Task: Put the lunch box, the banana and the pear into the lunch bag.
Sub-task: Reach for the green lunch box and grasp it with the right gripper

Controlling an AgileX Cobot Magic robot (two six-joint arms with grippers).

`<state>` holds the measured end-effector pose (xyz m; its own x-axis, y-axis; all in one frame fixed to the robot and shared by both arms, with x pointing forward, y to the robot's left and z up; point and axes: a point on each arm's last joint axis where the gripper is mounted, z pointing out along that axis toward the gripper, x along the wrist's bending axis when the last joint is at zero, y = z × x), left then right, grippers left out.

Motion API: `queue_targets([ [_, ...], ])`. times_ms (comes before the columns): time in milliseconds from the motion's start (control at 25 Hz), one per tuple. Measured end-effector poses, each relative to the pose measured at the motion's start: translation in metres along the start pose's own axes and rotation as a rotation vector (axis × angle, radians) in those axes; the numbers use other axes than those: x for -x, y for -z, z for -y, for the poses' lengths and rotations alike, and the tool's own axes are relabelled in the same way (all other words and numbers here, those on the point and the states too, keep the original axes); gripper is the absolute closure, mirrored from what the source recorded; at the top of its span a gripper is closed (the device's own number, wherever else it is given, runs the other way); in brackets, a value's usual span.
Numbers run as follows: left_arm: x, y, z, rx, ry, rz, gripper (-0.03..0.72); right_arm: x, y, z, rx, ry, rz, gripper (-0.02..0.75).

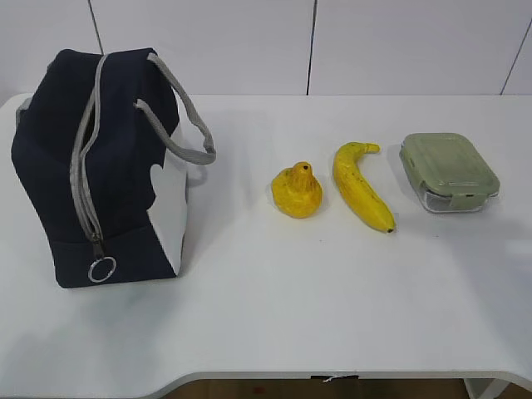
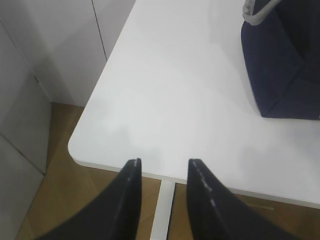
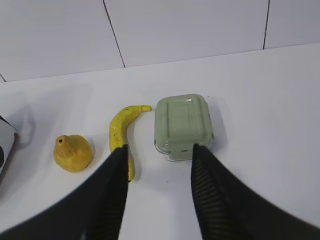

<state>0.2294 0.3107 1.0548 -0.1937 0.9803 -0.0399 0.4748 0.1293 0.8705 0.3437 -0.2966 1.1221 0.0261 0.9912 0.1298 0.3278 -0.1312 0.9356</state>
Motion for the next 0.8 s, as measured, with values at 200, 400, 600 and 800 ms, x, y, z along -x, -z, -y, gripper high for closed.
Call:
queue_targets([
  [200,0.0,0.0,0.0,0.0,0.0,0.0,0.452,-0.006,-0.039,-0.037,-0.067,-0.016,0.001,0.394],
  [400,0.0,0.0,0.0,0.0,0.0,0.0,0.452,-0.009,-0.09,-0.06,-0.153,-0.024,0.011,0.394],
  [600,0.0,0.0,0.0,0.0,0.0,0.0,0.452,-0.011,-0.138,-0.07,-0.24,-0.026,0.023,0.394],
  [800,0.0,0.0,0.0,0.0,0.0,0.0,0.452,-0.012,-0.174,-0.076,-0.355,-0.026,0.038,0.394],
])
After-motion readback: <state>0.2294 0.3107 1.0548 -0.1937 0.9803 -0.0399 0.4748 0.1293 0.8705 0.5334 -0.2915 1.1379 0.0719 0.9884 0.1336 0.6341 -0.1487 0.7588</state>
